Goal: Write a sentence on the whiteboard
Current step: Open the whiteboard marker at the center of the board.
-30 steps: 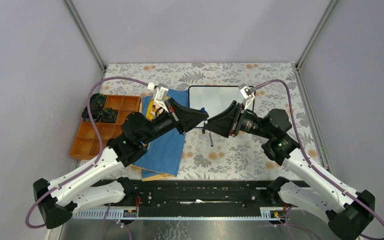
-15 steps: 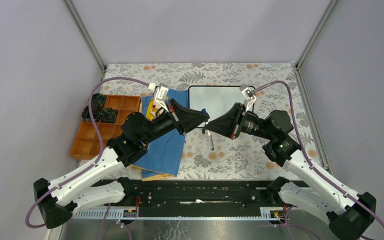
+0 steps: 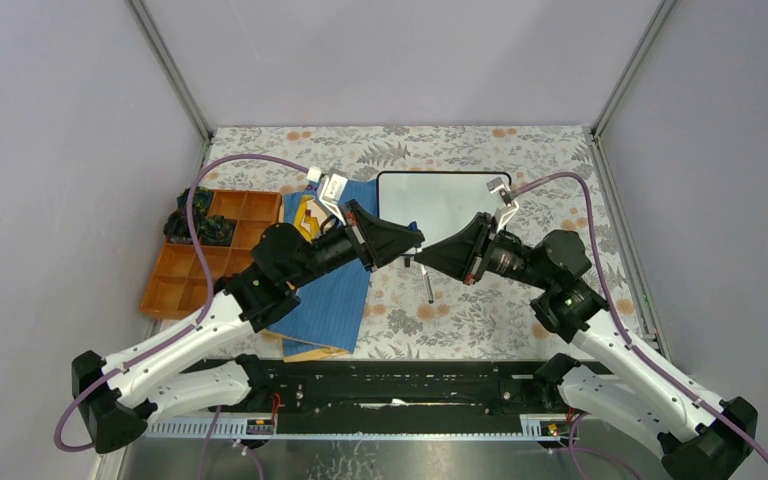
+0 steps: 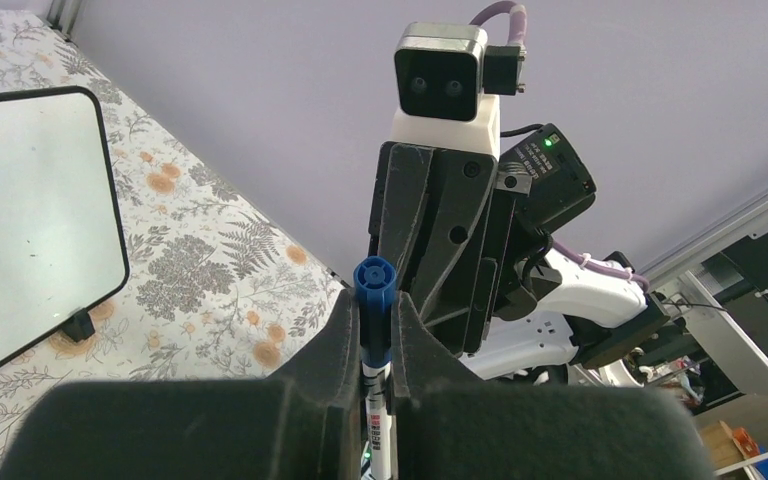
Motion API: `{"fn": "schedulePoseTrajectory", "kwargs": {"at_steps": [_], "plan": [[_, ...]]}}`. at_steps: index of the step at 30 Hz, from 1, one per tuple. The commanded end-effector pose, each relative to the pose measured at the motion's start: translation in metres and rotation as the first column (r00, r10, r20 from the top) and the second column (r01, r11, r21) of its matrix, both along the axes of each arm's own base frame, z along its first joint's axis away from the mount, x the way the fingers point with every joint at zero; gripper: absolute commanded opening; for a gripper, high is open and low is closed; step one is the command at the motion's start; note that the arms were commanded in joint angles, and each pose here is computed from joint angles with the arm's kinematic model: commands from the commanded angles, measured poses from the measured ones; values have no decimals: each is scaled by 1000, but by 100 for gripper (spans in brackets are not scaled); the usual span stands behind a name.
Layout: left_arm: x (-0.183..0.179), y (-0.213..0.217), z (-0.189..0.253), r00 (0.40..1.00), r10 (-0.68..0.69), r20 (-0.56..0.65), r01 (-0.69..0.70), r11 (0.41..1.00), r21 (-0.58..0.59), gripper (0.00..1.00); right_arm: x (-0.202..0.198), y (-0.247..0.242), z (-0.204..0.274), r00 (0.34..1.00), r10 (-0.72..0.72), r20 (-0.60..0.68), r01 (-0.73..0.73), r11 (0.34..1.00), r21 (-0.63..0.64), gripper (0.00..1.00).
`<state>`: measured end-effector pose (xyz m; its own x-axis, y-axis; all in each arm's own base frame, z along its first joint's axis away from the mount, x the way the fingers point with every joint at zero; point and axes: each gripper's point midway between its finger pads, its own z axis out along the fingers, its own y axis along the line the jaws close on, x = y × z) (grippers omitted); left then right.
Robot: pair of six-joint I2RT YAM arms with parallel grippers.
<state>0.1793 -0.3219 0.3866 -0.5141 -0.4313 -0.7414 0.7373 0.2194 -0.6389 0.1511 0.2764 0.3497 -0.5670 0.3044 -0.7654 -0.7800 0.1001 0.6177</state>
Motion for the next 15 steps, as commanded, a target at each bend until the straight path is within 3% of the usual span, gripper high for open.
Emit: {"fn": "schedulePoseTrajectory", "kwargs": {"at_steps": [1, 15], "plan": [[7, 24, 67, 986, 113, 125, -91, 981, -170, 0, -9, -2, -20, 999, 18, -43, -20, 998, -53, 0], [11, 21, 74, 984, 113, 141, -87, 980, -176, 0, -10, -11, -29, 999, -24, -46, 21, 997, -77, 0]]}}
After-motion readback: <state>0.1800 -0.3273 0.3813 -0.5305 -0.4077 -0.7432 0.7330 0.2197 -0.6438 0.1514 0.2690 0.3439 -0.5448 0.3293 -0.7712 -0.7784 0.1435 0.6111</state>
